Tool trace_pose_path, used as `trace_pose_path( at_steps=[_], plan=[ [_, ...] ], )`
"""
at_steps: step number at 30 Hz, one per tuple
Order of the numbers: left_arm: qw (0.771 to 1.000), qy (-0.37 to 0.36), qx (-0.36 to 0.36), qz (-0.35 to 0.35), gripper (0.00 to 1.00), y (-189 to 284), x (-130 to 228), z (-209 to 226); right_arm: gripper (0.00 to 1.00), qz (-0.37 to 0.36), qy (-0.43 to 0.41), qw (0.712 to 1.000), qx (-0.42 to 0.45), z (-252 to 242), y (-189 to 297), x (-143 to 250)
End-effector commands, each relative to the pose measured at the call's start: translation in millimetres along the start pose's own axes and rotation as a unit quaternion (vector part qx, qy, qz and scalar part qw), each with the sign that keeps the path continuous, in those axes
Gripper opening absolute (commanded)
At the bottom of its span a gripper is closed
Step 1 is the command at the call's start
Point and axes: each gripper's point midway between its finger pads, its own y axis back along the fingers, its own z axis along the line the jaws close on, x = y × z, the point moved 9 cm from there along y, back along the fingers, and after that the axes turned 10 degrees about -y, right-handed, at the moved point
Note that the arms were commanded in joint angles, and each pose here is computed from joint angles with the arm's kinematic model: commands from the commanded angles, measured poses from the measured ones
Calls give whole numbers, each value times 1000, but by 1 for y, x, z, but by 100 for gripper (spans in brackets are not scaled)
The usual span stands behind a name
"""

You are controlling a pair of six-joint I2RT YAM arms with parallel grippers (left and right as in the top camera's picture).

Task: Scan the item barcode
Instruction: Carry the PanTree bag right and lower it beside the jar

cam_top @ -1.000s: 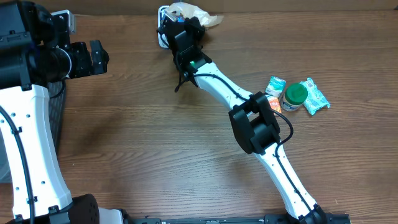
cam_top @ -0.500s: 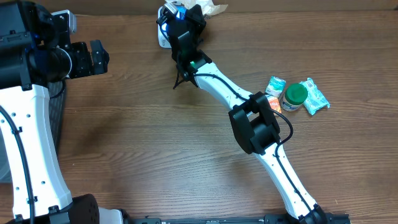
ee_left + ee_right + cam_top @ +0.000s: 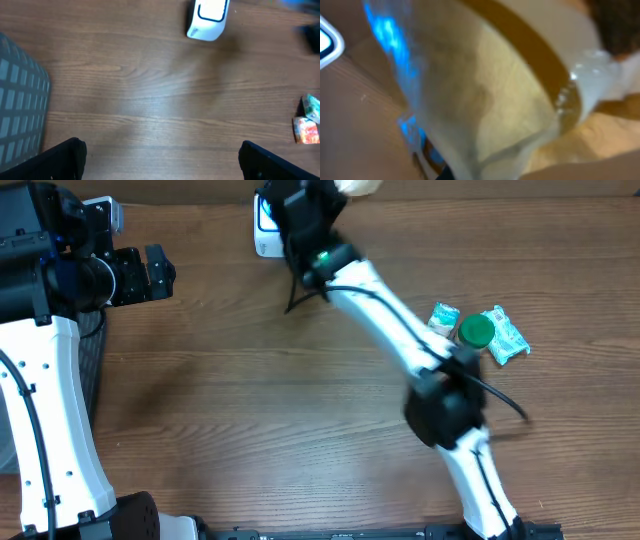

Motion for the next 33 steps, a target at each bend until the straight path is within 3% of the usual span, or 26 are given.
trace_pose_path(
  at_steps=[1, 6, 15, 24, 28, 30, 31, 32, 33],
  plan=[
    [1000, 4, 5, -3, 100, 1, -2, -2, 4, -50, -195, 976, -79, -100, 85, -19],
    [1000, 4, 5, -3, 100, 1, -2, -2, 4, 81, -366, 896, -238, -158, 145, 41],
    [1000, 4, 5, -3, 100, 1, -2, -2, 4, 358, -355, 796, -336, -146, 125, 132],
    [1000, 4, 5, -3, 100, 1, -2, -2, 4, 517, -291, 740, -319, -50, 62, 213],
    [1000, 3, 5, -3, 100, 1, -2, -2, 4, 546, -272, 754, -244, -44, 37, 259],
    [1000, 4, 5, -3, 100, 1, -2, -2, 19, 542, -279, 761, -223, -49, 28, 267],
    [1000, 4, 5, -3, 100, 1, -2, -2, 35, 532, -285, 767, -216, -53, 22, 269],
    [1000, 4, 5, -3, 100, 1, -2, -2, 39, 528, -286, 770, -215, -55, 20, 269],
    [1000, 4, 5, -3, 99, 1, -2, -2, 49, 518, -285, 776, -217, -58, 17, 267]
  ],
)
